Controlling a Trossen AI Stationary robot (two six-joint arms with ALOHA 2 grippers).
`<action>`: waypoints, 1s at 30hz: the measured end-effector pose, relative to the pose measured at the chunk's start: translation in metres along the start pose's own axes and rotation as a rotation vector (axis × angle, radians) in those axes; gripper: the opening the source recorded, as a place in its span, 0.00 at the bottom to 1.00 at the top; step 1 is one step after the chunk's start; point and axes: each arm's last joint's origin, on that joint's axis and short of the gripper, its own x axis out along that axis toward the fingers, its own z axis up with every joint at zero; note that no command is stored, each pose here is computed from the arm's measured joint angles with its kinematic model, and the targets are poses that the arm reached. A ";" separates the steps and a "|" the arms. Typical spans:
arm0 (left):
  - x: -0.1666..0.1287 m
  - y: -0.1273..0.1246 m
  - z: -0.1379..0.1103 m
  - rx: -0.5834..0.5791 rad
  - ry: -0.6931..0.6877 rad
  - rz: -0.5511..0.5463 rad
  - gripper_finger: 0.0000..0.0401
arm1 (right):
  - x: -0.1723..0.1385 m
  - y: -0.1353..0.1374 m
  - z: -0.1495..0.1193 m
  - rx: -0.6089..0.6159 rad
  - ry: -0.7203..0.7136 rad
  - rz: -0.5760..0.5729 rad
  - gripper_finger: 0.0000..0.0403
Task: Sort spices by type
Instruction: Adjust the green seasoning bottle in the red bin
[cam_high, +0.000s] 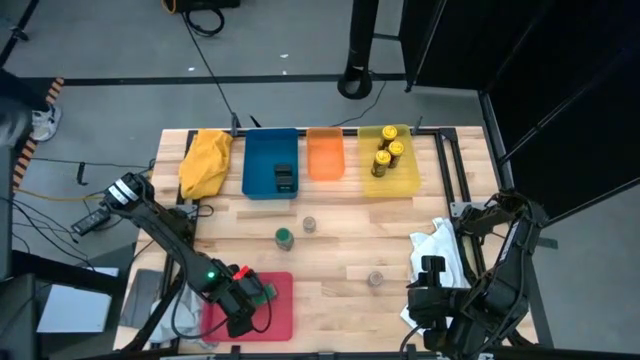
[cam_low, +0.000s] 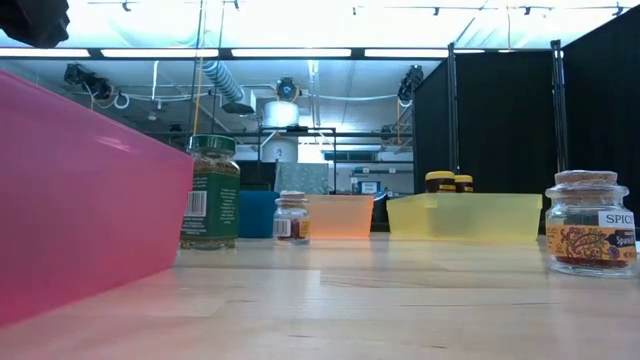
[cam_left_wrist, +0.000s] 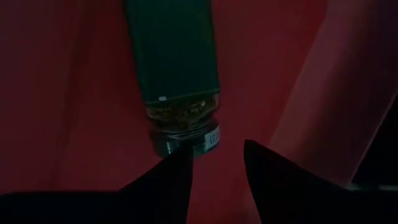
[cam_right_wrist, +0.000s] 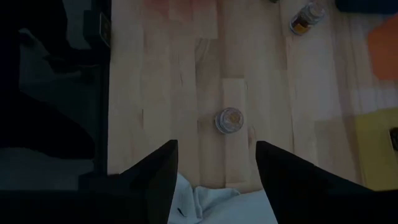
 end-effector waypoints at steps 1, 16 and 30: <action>0.000 0.000 0.000 0.018 0.005 -0.004 0.37 | 0.000 0.000 0.000 0.000 0.000 0.000 0.56; -0.001 0.005 0.012 0.030 0.011 -0.020 0.65 | 0.000 0.000 0.000 -0.009 -0.015 -0.012 0.56; -0.007 0.017 0.021 -0.020 -0.001 0.039 0.66 | 0.000 0.000 0.001 -0.008 -0.017 -0.010 0.56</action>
